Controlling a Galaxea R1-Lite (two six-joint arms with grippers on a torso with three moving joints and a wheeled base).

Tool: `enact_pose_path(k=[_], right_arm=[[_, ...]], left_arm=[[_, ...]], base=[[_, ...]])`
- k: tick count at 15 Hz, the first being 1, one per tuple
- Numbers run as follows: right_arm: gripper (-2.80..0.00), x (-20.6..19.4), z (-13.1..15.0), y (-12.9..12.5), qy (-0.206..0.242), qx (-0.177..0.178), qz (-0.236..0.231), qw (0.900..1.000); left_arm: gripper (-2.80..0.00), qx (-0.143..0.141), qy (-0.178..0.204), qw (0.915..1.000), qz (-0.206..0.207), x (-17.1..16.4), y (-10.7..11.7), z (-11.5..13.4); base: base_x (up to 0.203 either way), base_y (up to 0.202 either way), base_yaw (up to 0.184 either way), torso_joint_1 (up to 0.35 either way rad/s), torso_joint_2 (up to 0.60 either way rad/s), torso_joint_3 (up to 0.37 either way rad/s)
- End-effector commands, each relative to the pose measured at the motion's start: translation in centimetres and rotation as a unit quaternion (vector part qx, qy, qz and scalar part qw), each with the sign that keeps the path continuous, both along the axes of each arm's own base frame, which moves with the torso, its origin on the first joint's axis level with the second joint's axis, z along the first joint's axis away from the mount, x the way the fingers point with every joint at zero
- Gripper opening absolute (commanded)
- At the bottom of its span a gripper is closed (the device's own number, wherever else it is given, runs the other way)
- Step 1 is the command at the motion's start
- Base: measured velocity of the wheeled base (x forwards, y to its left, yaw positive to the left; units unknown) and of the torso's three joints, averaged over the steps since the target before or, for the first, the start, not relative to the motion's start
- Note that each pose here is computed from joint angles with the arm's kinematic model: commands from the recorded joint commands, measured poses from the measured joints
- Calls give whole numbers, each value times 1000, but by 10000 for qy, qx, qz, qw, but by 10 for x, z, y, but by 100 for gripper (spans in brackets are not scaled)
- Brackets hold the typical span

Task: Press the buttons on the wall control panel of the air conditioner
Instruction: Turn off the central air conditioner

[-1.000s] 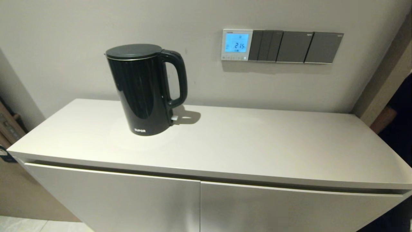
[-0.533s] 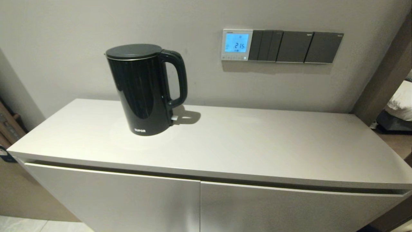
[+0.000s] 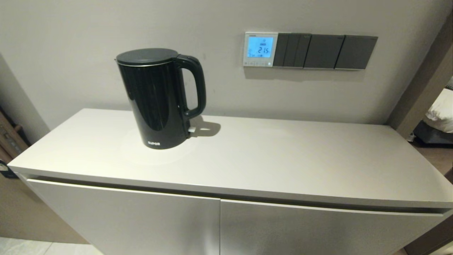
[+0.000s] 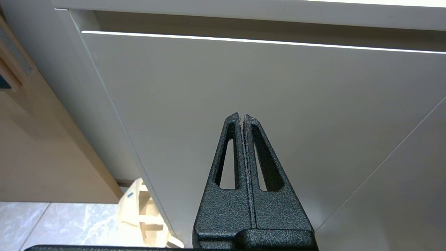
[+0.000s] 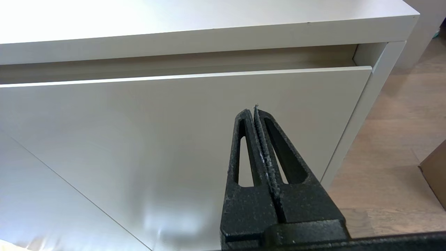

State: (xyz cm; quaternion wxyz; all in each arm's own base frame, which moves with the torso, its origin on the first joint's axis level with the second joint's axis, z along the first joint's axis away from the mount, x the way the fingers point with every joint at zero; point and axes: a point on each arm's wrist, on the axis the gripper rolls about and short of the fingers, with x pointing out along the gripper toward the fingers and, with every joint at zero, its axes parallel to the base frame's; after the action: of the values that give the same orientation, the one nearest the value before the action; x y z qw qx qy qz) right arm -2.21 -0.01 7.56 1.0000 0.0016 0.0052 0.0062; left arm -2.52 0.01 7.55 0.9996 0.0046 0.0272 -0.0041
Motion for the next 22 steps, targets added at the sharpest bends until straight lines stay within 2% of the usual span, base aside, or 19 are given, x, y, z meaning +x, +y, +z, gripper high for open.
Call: enact_pose_path(k=[1, 8, 11, 14, 17, 19, 22], right_arm=[[-280, 0, 0, 0, 17, 6, 7, 10000], [-280, 0, 0, 0, 1, -18, 0, 10000], [-280, -3, 10, 0, -167, -72, 10, 9998], [-280, -12, 38, 0, -544, -80, 7, 9985], [-280, -14, 75, 0, -722, -133, -7, 9973], [-280, -12, 108, 0, -829, -151, -7, 9964], [-280, 0, 174, 0, -1078, -152, 3, 9941]], left_arm=[[-280, 1, 4, 10000, 1, 0, 0, 0], [-280, 1, 4, 10000, 1, 0, 0, 0], [-280, 0, 4, 10000, -2, 0, 0, 0], [-280, 1, 4, 10000, 1, 0, 0, 0], [-280, 1, 4, 10000, 1, 0, 0, 0], [-280, 0, 4, 10000, -6, 0, 0, 0], [-280, 1, 2, 10000, 1, 0, 0, 0]], base=[[0, 0, 0, 0, 0, 0], [0, 0, 0, 0, 0, 0], [0, 0, 0, 0, 0, 0], [0, 0, 0, 0, 0, 0], [0, 0, 0, 0, 0, 0], [0, 0, 0, 0, 0, 0], [0, 0, 0, 0, 0, 0]])
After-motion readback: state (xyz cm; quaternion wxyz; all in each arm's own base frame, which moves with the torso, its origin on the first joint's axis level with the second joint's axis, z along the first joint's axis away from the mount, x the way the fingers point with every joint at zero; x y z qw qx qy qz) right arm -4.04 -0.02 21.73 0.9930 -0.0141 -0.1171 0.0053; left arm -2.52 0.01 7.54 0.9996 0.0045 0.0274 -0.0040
